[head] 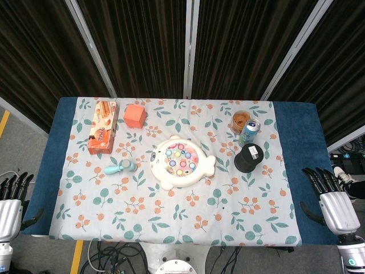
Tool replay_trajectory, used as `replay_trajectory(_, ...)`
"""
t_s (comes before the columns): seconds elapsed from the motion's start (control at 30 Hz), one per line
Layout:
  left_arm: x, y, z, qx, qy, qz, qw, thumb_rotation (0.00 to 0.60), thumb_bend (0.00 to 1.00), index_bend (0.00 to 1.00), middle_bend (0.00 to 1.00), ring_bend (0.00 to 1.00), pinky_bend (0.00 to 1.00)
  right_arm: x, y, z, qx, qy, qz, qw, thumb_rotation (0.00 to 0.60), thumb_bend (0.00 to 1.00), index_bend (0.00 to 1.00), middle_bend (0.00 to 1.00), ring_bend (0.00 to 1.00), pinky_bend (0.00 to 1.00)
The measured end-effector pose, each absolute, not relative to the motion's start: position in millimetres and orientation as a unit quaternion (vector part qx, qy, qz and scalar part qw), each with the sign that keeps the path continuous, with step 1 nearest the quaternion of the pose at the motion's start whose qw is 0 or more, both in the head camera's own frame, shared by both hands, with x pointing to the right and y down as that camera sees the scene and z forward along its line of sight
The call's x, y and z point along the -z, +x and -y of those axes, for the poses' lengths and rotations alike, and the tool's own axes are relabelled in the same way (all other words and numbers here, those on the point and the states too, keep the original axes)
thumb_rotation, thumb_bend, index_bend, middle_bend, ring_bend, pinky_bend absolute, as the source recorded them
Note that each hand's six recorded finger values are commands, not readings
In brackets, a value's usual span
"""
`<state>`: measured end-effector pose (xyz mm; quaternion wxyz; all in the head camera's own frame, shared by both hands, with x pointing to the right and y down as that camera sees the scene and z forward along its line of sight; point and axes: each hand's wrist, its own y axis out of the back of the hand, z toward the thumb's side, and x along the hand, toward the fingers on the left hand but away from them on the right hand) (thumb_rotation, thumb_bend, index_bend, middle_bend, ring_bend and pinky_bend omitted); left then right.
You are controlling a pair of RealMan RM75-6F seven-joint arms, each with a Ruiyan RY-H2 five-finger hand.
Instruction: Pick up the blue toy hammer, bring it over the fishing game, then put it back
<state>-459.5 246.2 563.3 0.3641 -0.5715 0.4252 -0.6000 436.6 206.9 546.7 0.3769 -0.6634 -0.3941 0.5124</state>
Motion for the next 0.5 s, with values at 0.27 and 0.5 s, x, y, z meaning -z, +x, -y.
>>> replay_trajectory(0.27,-567,-453,-240,0.597,-0.576,-0.428,0.358,0.600,0.21,0.10,0.08,0.00,0.02,-545,438,-207,-0.511,-0.664,0.394,0.377,0.600,0.26,0.00,0.09,0.00,0.00)
replay_trajectory(0.5,-578,-422,-204,0.540,-0.621,-0.433,0.368,0.600,0.23,0.25,0.23,0.12,0.14,-538,438,-206,-0.501,-0.666,0.392,0.390,0.600,0.26,0.00,0.09,0.00,0.00)
